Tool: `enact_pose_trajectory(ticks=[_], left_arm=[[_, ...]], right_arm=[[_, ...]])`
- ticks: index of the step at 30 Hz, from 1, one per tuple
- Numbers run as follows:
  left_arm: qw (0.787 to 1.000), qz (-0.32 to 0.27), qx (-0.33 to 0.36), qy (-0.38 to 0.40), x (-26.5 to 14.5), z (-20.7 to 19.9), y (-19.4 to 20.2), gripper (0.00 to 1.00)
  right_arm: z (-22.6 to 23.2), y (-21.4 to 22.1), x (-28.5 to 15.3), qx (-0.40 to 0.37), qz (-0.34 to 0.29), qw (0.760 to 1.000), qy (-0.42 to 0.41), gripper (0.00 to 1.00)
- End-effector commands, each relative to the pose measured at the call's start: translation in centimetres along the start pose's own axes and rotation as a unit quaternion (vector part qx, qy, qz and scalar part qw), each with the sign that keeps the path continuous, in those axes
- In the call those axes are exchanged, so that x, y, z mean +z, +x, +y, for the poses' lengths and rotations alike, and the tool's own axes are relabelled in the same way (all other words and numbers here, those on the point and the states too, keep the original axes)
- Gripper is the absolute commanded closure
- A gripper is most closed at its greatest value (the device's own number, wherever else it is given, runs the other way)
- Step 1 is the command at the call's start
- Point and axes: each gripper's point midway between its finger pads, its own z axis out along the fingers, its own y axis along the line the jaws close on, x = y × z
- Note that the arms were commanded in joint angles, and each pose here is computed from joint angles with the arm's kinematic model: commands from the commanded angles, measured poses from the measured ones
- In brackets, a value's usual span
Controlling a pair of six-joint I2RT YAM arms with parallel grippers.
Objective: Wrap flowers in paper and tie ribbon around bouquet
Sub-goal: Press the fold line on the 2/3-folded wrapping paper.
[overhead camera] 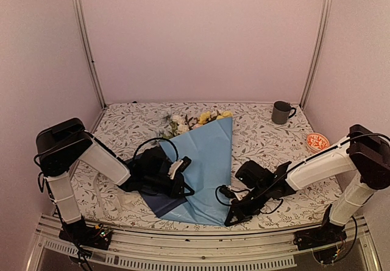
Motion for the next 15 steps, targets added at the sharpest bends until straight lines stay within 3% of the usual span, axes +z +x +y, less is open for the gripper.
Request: enact_pose_trajectory(ticks=[1, 4, 9, 15], left_arm=[[0.999, 0.025, -0.008, -0.03, 0.1, 1.6, 1.5, 1.0], [0.999, 0.024, -0.007, -0.03, 0.1, 1.6, 1.4, 1.0], [0.999, 0.023, -0.008, -0.032, 0.0, 1.6, 1.4, 1.0], [0.999, 0.023, -0.009, -0.034, -0.1, 1.6, 1.3, 1.0]], right_arm=[[-2.7, 3.1, -1.3, 0.027, 0.022, 0.997, 0.063, 1.0], [-1.0, 2.0, -2.7, 0.002, 0.002, 0.998, 0.055, 1.0], [2.2, -4.0, -4.6, -0.047, -0.069, 0.996, 0.031, 1.0], [0.2, -8.9, -3.1, -0.043, -0.091, 0.993, 0.062, 1.0]])
